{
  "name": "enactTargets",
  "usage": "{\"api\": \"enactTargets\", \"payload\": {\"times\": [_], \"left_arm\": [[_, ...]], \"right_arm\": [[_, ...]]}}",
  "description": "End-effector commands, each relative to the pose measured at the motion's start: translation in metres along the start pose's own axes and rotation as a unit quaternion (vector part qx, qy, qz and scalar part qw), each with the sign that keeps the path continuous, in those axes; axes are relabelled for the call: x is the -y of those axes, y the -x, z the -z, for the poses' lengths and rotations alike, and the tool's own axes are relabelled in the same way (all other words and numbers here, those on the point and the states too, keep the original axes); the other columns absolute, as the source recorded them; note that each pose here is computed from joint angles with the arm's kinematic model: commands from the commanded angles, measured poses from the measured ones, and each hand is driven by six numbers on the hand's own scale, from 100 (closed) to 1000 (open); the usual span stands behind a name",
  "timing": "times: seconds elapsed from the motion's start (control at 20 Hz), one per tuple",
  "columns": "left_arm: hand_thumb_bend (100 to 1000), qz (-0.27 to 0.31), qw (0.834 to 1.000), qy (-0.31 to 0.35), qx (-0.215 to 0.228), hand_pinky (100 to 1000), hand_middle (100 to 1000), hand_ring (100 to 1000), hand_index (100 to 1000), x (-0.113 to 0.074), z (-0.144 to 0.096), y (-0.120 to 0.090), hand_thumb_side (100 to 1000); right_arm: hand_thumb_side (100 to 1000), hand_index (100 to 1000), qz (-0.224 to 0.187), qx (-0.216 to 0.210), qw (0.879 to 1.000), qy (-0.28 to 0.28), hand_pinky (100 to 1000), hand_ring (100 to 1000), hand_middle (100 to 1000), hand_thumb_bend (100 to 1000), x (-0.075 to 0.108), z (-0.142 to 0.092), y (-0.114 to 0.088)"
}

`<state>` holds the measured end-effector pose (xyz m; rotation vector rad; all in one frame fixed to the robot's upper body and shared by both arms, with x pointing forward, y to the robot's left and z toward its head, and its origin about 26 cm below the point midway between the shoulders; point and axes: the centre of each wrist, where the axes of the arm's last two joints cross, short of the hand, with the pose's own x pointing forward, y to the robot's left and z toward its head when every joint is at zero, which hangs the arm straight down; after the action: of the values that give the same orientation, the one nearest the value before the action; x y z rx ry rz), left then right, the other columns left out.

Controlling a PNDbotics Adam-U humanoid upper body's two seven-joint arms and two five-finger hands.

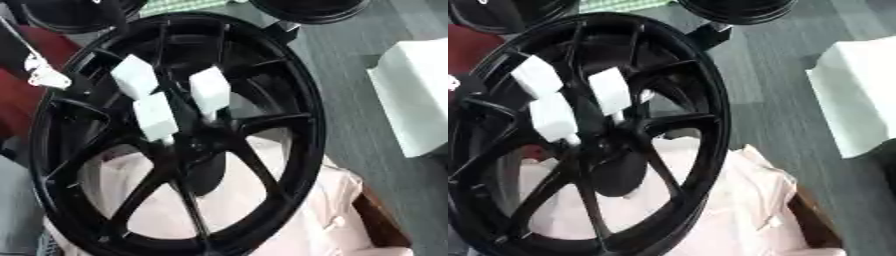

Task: Pull the pin out of the wheel hub.

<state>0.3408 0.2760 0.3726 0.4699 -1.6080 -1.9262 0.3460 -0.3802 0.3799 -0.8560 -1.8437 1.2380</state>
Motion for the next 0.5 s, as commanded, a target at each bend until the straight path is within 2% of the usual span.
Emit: {"api": "enactTargets", "payload": {"times": [0.05,0.5], "left_arm": [[435,-0.001,1.0,0.002,-0.001,826,770,811,838,-0.008,-0.001,0.001,153],[429,-0.011,1.0,0.021,0.006,825,793,815,849,-0.005,0.011,0.007,155]], "right_arm": [[483,728,-0.014,0.003,1.0,0.012,836,760,675,100,0.013,-0.002,-0.004],[485,727,-0.01,0.006,1.0,0.015,836,759,674,100,0.012,-0.001,-0.004]]}}
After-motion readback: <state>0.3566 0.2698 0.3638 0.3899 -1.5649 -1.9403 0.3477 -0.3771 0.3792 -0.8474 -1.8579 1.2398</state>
